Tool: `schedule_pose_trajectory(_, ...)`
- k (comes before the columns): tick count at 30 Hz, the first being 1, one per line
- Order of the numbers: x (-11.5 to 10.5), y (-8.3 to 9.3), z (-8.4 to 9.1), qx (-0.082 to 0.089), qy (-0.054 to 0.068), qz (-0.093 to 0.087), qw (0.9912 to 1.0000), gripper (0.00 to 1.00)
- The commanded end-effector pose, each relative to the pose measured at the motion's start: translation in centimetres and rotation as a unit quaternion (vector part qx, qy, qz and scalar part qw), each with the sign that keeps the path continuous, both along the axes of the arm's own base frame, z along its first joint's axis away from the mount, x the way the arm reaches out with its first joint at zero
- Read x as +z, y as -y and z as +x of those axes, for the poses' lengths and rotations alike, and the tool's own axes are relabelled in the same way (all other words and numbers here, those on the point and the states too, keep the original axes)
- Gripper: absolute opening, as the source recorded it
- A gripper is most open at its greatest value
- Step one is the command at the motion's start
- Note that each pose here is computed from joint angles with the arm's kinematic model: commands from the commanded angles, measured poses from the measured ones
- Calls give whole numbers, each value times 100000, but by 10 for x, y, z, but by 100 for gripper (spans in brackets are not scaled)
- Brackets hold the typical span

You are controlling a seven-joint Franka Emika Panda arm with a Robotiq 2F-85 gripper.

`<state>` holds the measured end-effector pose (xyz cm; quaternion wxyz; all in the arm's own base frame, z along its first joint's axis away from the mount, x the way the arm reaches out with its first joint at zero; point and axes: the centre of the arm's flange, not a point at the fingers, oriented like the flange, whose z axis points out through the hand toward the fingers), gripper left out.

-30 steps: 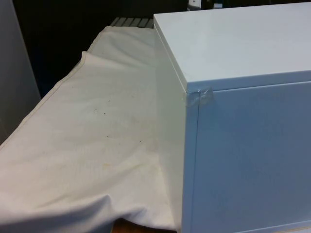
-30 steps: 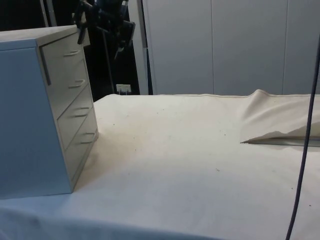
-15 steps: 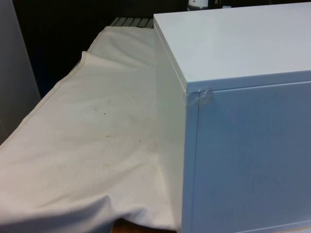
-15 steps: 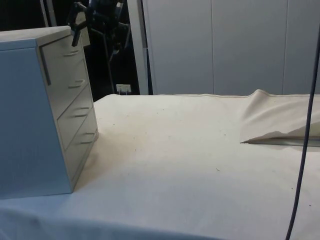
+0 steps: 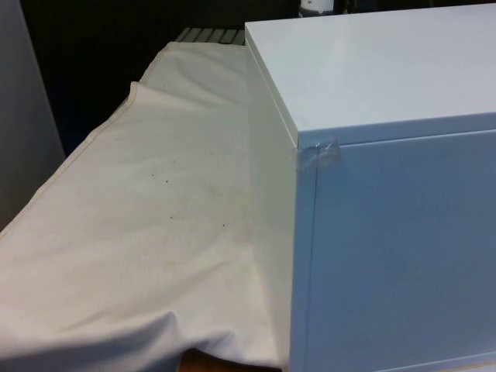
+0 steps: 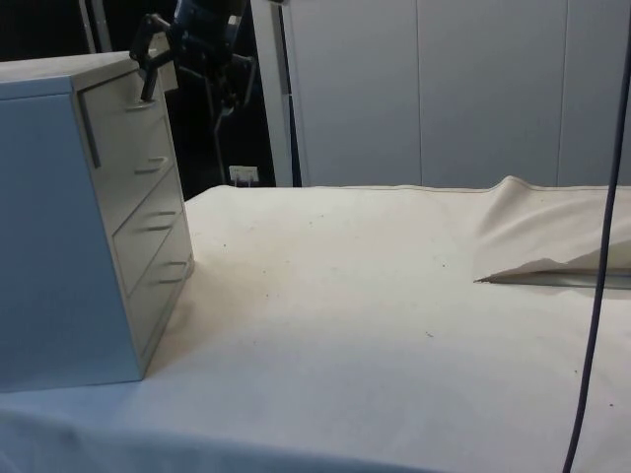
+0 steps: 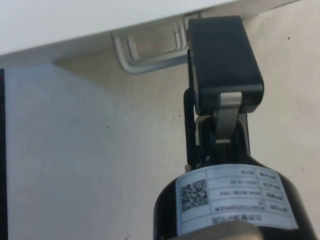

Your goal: Open the drawer, then close it.

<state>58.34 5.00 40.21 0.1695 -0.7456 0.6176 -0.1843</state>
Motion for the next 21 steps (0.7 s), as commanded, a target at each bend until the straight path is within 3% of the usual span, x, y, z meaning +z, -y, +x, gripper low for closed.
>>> schedule_pose_trajectory(1, 0, 0, 0, -339, 351, 125, 99999, 100)
schedule_pose_trajectory(5, 0, -2, 0, 243, -5, -11, 100000, 100)
schedule_pose_trajectory(12, 4, -19, -1, 1014, 411, 45, 99994, 100)
schedule_pose_trajectory(14, 4, -23, -2, 1897, 251, 307, 99981, 100)
schedule_pose_trajectory(15, 4, -24, -2, 1414, 488, 82, 99989, 100)
schedule_pose_trajectory(21, -2, -29, -7, 2166, 79, 285, 99976, 100)
